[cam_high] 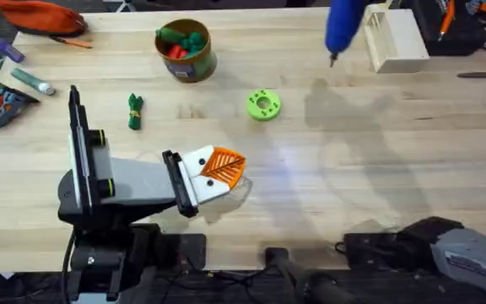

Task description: Pick up the gripper from the table and insert it into the empty holder that is missing its gripper. Then pick up a screw, insert it into the mounting hole, and use the screwdriver to tighten it. Finally, clean up the table by picking up the vegetable and placing it into the bucket.

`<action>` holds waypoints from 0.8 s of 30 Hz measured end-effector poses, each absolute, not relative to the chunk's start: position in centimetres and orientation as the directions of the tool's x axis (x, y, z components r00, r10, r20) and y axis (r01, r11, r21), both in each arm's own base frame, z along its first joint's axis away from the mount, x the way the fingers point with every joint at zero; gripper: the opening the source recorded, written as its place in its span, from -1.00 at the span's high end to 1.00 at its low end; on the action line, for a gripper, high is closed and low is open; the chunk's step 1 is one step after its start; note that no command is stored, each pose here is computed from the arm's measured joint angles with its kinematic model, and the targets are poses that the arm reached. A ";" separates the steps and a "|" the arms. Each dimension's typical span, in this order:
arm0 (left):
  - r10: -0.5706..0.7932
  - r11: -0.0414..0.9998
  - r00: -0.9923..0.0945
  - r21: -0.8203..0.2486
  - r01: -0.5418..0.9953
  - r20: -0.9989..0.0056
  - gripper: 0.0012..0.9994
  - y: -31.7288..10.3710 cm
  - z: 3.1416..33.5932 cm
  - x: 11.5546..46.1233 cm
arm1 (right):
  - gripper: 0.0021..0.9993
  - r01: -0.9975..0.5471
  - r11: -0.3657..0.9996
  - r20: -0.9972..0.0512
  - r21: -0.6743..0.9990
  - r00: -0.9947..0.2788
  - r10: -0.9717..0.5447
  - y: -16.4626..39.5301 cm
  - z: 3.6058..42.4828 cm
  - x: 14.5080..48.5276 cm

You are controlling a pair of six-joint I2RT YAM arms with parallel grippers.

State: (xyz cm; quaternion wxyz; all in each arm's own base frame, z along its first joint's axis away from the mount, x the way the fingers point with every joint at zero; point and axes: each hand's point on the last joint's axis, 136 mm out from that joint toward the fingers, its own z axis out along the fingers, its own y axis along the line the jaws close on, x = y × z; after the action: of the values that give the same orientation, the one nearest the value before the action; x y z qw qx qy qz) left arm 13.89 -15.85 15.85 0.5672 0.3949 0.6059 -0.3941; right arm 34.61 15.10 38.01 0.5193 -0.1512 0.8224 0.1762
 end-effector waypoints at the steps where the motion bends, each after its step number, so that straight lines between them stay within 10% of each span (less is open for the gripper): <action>1: 0.031 0.378 -0.045 -0.030 0.926 -0.998 0.99 -15.8 15.9 13.9 | 0.96 -0.473 0.869 -0.919 0.147 -0.391 -0.057 15.8 38.9 34.2; 24: 0.032 0.378 -0.045 -0.029 0.925 -0.999 0.99 -15.8 15.9 13.9 | 0.96 -0.964 0.240 -0.992 0.114 -0.122 -0.019 24.2 45.5 24.8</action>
State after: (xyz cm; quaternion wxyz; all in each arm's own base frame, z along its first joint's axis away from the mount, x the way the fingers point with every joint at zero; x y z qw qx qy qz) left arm 13.90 -15.85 15.85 0.5673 0.3949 0.6059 -0.3939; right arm 24.79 24.18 45.55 0.5175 -0.4139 0.5936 0.4567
